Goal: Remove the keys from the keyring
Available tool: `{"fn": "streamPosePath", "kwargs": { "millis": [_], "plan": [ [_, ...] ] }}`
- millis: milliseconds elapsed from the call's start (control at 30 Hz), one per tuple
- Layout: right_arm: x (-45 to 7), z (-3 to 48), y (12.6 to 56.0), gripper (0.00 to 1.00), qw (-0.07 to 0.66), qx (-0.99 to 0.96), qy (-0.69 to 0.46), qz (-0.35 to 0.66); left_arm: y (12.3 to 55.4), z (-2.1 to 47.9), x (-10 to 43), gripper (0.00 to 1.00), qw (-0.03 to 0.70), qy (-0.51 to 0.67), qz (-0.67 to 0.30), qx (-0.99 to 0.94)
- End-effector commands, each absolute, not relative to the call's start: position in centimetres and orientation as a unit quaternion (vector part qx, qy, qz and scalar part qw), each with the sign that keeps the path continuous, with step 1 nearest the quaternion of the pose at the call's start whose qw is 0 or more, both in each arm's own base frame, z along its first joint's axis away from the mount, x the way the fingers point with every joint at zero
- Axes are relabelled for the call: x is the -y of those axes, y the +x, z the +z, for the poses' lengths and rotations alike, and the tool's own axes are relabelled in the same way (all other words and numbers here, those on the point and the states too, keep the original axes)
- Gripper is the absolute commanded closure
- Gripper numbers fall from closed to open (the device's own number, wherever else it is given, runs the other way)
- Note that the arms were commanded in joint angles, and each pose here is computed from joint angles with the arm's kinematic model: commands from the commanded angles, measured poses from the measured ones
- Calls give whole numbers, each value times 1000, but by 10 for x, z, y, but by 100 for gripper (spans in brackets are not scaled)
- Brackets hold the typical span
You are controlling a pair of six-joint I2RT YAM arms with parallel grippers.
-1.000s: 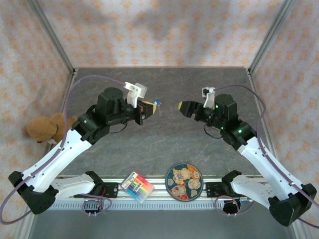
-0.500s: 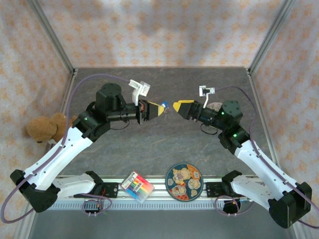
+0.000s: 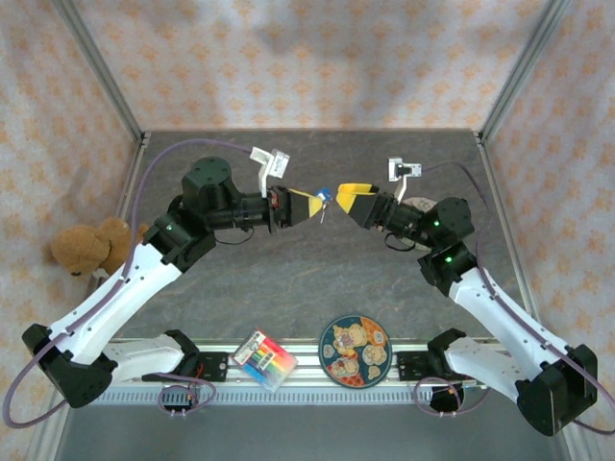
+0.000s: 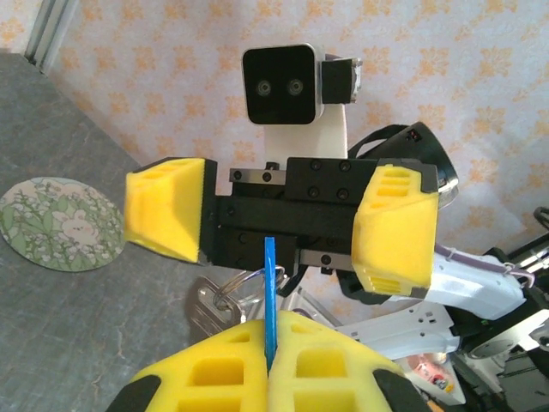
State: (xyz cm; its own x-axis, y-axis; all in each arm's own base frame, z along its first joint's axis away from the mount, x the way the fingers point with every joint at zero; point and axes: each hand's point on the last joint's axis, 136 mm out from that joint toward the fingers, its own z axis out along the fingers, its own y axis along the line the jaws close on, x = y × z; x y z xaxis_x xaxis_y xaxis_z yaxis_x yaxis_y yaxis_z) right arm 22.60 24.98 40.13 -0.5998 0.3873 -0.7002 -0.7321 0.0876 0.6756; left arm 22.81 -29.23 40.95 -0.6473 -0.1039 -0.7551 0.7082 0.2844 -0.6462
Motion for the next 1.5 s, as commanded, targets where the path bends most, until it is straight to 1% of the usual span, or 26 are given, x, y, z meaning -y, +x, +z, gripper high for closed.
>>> {"fn": "streamPosePath", "kwargs": {
  "millis": [0,233,367,467,533,667,733,767,867,933,1333,1467],
  "plan": [
    [-254,421,212,7,433,-564,-172,682,228,421,294,100,367,212,-582,-694],
    [-271,430,193,9,415,-535,-205,707,228,428,294,100,377,208,-592,-682],
    [-272,435,189,13,414,-523,-209,715,229,430,292,100,386,203,-592,-677],
    [-271,438,186,19,413,-513,-209,723,231,431,288,100,402,196,-591,-672],
    [-270,439,186,27,413,-509,-205,727,231,433,286,100,410,193,-588,-670],
    [-268,441,185,36,414,-503,-200,732,234,433,280,100,427,184,-577,-672],
    [-268,439,186,35,412,-504,-196,733,235,433,278,100,431,180,-577,-670],
    [-269,439,186,33,411,-504,-195,734,235,434,278,100,431,179,-578,-669],
    [-271,435,190,21,411,-509,-189,732,234,437,280,100,427,178,-590,-662],
    [-272,435,192,18,410,-510,-188,732,233,438,282,100,421,177,-600,-657],
    [-277,446,187,20,410,-483,-201,747,234,442,284,100,413,161,-627,-640],
    [-279,451,183,27,405,-472,-206,756,237,441,282,100,421,154,-624,-640]
  ]
}}
